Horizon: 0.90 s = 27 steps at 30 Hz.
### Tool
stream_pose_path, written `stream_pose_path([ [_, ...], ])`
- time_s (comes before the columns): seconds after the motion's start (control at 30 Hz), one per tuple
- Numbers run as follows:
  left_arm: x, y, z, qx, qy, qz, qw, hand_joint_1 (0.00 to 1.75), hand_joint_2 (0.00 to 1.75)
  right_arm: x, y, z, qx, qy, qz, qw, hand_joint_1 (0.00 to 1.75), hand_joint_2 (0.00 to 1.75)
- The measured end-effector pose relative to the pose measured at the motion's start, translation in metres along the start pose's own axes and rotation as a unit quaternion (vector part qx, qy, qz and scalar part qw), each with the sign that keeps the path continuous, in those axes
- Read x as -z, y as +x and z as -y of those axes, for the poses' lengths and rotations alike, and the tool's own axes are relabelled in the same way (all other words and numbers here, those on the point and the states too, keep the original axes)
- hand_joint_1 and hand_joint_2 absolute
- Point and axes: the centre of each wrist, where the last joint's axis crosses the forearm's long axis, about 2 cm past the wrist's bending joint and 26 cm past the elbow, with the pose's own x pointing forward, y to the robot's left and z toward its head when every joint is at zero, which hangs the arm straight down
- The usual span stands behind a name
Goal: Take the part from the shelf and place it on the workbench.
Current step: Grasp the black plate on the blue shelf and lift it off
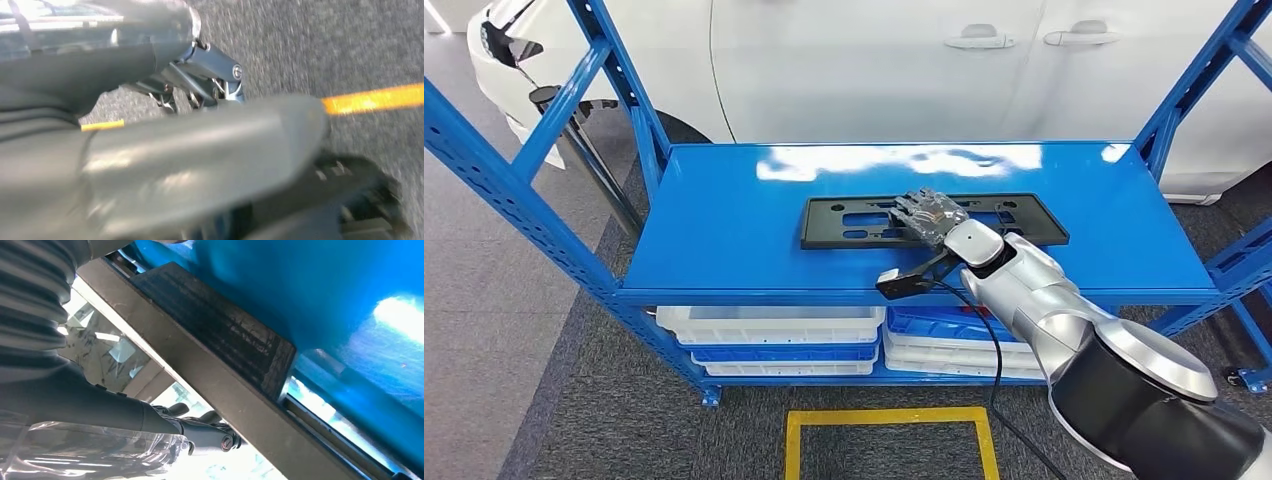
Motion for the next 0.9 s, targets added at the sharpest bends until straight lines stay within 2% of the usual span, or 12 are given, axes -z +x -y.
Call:
stream_pose_path([
  [0.17,0.0002,0.0008,-0.0002,0.0,0.001,-0.001,1.0,0.0,0.0,0.0001,-0.0009,0.0008,0.0,0.0,0.0,1.0,0.03,1.75],
  [0.2,0.0002,0.0008,-0.0002,0.0,0.001,-0.002,1.0,0.0,0.0,0.0001,-0.0012,0.0011,-0.001,0.0,0.0,1.0,0.4,1.75],
  [0.3,0.0,0.0001,0.0003,-0.001,0.0,-0.003,1.0,0.0,0.0,0.0002,-0.0018,0.0017,-0.001,0.0,0.001,1.0,1.65,1.75],
  [0.33,0.0,0.0003,0.0005,-0.001,0.0,-0.003,1.0,0.0,0.0,0.0002,-0.0023,0.0022,-0.001,0.0,0.002,1.0,1.72,1.75],
  [0.9,-0.0001,-0.0004,0.0006,-0.005,0.0,-0.004,1.0,0.0,0.0,0.0011,-0.0056,0.0072,-0.002,-0.004,0.003,1.0,1.75,1.75],
])
